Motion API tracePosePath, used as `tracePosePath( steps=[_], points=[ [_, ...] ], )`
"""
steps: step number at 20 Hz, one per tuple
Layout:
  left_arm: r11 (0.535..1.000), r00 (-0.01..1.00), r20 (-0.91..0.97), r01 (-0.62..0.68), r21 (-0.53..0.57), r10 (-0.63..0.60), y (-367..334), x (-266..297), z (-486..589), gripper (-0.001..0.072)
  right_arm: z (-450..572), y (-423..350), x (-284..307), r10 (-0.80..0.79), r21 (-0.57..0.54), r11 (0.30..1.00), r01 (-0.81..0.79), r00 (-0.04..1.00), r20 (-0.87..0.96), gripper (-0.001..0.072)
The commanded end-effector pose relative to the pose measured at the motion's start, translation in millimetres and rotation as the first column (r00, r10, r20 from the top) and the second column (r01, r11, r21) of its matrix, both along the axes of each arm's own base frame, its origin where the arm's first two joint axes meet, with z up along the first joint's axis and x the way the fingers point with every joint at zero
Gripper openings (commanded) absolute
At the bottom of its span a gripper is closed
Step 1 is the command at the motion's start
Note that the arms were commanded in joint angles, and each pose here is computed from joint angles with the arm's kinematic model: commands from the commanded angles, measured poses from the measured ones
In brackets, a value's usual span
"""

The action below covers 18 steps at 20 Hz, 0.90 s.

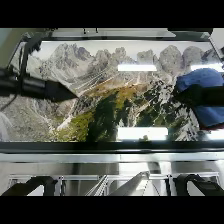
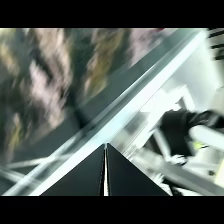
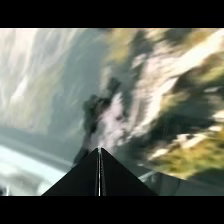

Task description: Fold the shirts.

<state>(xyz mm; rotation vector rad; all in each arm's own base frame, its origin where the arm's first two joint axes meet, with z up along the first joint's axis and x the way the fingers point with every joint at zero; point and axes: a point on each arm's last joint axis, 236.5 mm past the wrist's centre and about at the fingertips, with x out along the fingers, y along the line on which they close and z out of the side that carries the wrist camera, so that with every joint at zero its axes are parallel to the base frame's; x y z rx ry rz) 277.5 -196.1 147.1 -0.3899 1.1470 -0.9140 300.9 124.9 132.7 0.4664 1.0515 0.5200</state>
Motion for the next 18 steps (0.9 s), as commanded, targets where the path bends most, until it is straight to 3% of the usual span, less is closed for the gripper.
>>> tracePosePath(
  steps=[1,9,18],
  points=[
    [0.993,0.996,0.002,-0.088,0.082,0.088,12,-38,-52,-0.0001,-47,47,-16,0.096,-0.015,0.995,-0.097,0.995,-0.017,0.0023],
    [0.991,0.993,0.032,-0.114,0.072,0.112,14,-59,-56,-0.0001,-70,68,-30,0.097,0.056,0.994,-0.093,0.993,-0.068,0.0023],
    [0.990,0.992,0.037,-0.120,0.072,0.117,14,-58,-56,0.0000,-71,68,-33,0.107,0.059,0.993,-0.102,0.991,-0.081,0.0023]
  ],
)
